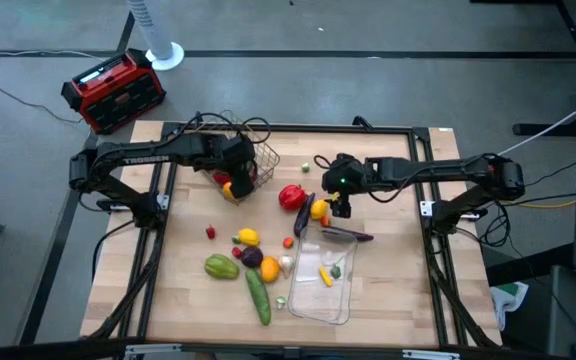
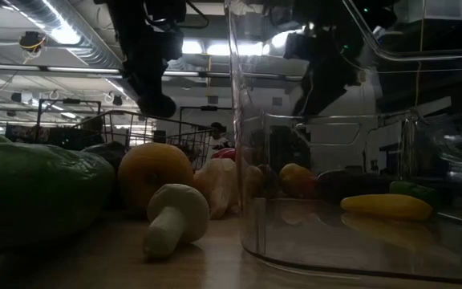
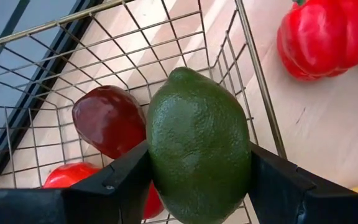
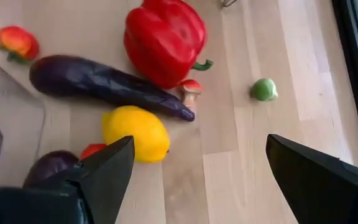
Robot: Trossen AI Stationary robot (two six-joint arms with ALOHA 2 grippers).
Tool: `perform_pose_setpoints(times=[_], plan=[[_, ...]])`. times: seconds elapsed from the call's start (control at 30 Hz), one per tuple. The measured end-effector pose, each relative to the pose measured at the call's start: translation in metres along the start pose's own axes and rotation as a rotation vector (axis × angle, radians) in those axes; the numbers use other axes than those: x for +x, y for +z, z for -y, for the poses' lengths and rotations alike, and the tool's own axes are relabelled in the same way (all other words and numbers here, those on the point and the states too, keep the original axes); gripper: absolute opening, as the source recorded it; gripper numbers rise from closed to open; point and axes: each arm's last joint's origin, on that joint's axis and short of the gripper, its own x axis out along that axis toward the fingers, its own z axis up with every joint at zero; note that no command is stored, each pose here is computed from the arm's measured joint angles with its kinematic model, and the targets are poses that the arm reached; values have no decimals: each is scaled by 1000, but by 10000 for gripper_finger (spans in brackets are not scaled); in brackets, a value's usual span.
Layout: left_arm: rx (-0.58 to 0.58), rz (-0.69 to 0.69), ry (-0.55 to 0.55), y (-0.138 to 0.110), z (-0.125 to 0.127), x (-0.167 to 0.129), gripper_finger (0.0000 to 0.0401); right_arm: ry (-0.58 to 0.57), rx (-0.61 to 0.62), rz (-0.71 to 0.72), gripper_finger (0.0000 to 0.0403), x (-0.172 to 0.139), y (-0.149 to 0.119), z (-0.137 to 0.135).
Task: Sort produce into baskets
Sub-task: Put the green lime into the wire basket
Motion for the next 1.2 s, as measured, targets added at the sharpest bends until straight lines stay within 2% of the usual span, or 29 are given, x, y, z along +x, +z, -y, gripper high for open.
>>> perform_pose_setpoints(times=[0.13, 0.2, 0.27, 0.47, 0.73, 1.0, 1.2], plan=[[-1, -5, -8, 0, 0, 0, 224, 2, -99, 1, 360, 7, -3, -2], [54, -16, -50, -1, 1, 0, 224, 2, -137, 10, 360, 11, -2, -2], [62, -17, -68, -1, 2, 0, 224, 16, -169, 2, 360, 17, -3, -4], [-25, -18, -71, -1, 2, 0, 224, 25, -177, -19, 360, 33, -3, -6], [-34, -21, -70, -1, 2, 0, 224, 38, -185, -72, 360, 49, -7, -9], [-35, -27, -68, -2, 2, 0, 224, 75, -286, -64, 360, 49, -7, -10], [-8, -19, -67, -1, 2, 0, 224, 109, -288, -55, 360, 51, -7, -11]])
